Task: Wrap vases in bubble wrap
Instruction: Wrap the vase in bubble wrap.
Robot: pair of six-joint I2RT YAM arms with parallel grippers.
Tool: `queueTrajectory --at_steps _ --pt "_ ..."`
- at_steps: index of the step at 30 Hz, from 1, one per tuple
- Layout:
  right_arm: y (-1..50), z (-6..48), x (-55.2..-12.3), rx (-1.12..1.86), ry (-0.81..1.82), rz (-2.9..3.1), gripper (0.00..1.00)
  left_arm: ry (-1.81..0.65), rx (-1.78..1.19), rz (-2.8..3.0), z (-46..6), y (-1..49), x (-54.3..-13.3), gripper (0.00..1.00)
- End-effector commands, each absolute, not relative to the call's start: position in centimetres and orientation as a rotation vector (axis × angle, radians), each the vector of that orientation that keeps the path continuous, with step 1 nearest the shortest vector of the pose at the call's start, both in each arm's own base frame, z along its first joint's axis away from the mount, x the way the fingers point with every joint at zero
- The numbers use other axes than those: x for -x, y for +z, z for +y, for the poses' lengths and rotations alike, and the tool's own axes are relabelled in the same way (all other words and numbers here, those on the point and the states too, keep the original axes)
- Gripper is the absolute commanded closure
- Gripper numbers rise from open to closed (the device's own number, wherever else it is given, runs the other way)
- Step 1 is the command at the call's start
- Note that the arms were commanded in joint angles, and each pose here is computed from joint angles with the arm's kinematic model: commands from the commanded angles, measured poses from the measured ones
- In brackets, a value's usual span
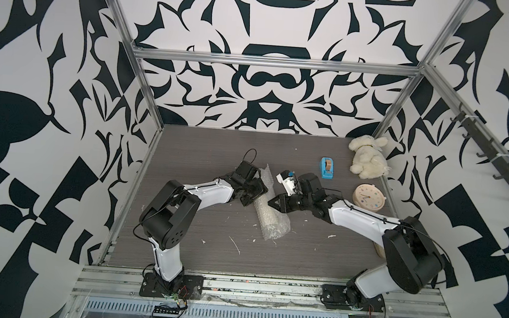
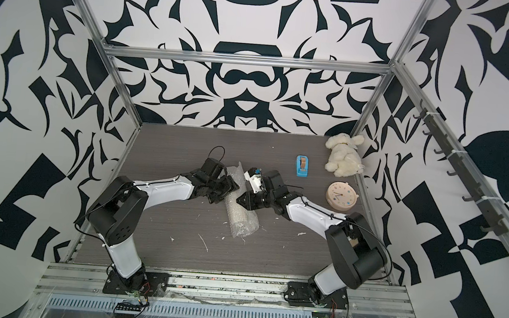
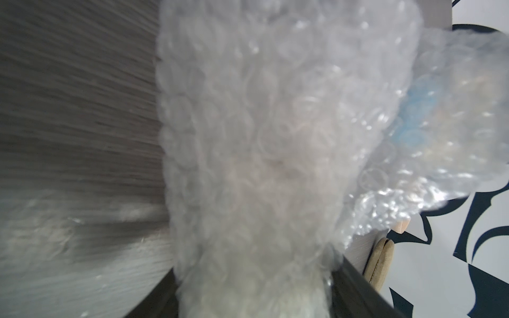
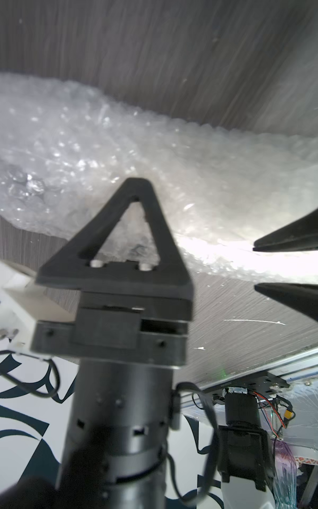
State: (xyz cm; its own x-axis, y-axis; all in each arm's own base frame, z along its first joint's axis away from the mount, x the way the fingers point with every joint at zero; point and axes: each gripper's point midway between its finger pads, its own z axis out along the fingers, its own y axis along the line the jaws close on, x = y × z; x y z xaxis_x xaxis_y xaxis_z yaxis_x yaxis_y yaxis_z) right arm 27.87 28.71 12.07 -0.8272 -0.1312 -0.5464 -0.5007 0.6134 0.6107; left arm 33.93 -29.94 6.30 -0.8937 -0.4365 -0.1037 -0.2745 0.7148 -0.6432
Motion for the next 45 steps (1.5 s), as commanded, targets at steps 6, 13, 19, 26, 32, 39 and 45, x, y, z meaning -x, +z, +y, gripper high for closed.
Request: queueTrajectory --at_steps 6,13,19,26,32,39,45 --pt "13.7 26.0 -27.3 0.433 0.967 2.302 0.50 -0.926 0.610 2.682 -29.6 5.7 -34.2 0.34" --pt "10.7 25.1 -25.9 0.456 0.897 2.352 0.52 -0.937 0.631 2.683 -29.5 5.3 -34.1 0.35" --pt "10.8 26.5 -24.3 0.553 0.882 2.288 0.79 -0.948 0.646 2.684 -29.7 5.0 -34.3 0.35" --pt "10.5 27.4 -22.4 0.620 0.899 2.247 0.89 -0.923 0.691 2.707 -29.5 3.9 -34.4 0.37" --pt "9.3 28.9 -20.8 0.710 0.962 2.269 0.82 -0.929 0.718 2.717 -29.7 3.3 -34.5 0.41" --pt "9.8 30.5 -19.3 0.777 1.025 2.240 0.68 -0.924 0.733 2.718 -29.7 3.2 -34.5 0.43" --pt "10.9 29.8 -18.6 0.779 1.039 2.224 0.65 -0.919 0.736 2.720 -29.6 3.1 -34.5 0.45"
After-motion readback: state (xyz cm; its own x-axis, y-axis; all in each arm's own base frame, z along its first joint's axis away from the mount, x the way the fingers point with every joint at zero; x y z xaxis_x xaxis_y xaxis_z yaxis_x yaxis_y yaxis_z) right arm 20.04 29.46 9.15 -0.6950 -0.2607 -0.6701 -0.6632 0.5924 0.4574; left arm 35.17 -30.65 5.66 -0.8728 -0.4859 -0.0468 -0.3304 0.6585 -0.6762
